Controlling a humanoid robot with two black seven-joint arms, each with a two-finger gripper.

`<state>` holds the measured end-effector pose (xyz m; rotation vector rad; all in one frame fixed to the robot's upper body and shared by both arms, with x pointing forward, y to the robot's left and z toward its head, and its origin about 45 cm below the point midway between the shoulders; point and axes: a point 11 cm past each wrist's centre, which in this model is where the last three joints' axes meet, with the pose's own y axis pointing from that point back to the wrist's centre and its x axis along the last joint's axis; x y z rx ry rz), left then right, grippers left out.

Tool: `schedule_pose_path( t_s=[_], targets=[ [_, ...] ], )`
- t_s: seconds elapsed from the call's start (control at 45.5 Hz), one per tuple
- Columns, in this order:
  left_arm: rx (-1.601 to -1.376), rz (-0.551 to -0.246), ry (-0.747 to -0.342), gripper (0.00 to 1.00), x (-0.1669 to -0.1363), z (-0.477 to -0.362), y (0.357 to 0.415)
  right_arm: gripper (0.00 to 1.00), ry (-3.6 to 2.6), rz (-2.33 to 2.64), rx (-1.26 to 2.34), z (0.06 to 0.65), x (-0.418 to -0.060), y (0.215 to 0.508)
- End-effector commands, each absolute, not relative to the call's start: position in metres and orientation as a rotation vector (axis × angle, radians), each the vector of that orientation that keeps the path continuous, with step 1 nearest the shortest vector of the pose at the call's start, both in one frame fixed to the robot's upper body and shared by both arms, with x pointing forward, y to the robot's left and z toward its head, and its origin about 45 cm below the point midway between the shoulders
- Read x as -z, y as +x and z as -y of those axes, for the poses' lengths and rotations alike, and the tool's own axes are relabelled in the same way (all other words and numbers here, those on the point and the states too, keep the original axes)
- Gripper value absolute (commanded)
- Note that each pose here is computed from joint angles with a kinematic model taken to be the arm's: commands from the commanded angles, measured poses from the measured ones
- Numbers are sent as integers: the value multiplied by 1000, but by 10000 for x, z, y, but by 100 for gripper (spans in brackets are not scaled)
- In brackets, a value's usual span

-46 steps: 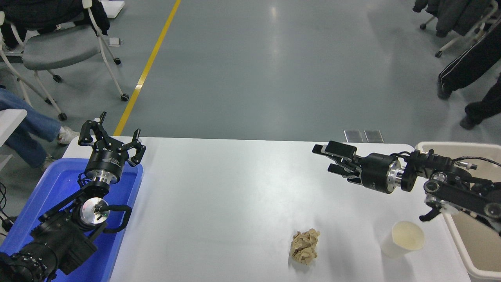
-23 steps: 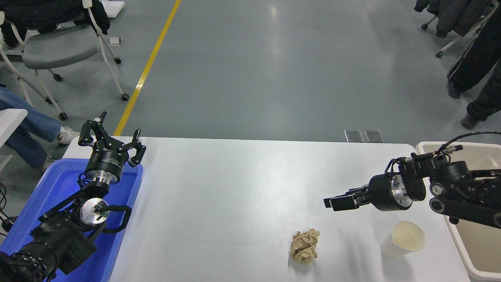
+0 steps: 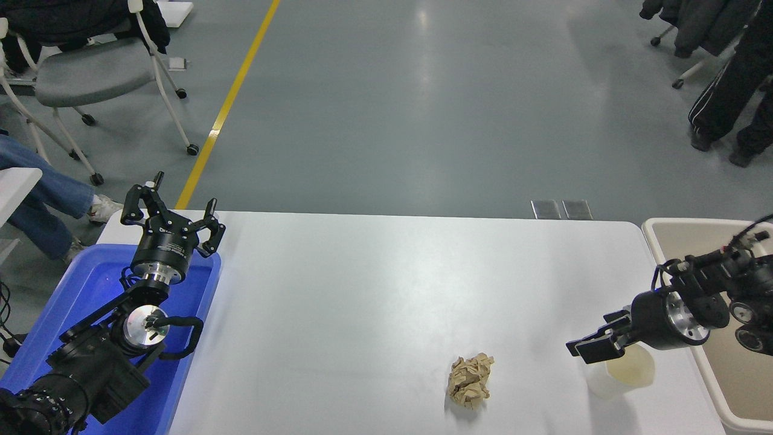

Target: Dispose of the paper cup in the dustbin

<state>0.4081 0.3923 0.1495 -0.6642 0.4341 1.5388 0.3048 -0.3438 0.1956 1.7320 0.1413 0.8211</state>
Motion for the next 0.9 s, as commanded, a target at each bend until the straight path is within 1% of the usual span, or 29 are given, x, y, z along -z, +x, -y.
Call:
schedule_pose_path(
  t_s=[0.0,0.11,0.33,0.505,0.593,0.681,0.791,0.879],
  targets=[
    [-1539,-434,-664,100,-1495,-3923,4081,100,1657,-171,-813,3705,-1972,2970],
    [-1539,-434,-664,100,-1495,-3923,4081,100,1628,-148,-798,3830,-1968,3012],
    [-1539,-434,-664,100,-1495,-3923,4081,99,1571,-113,-728,4157,-1797,3028],
    [-1539,-434,-664,100,-1495,-3923,4081,99,1598,-122,-716,4096,-1616,2982],
    [-1539,-434,-664,100,-1495,-3923,4081,99,1603,-103,-716,4081,-1571,3037],
    [-1539,-434,-664,100,-1495,-3923,4081,99,1614,-92,-700,4077,-1492,3015],
    [-1539,-434,-664,100,-1495,-3923,4081,99,1609,-64,-703,4057,-1397,3114],
    [-1539,-434,-664,100,-1495,-3923,4081,99,1602,-45,-690,4103,-1315,3121]
  ],
)
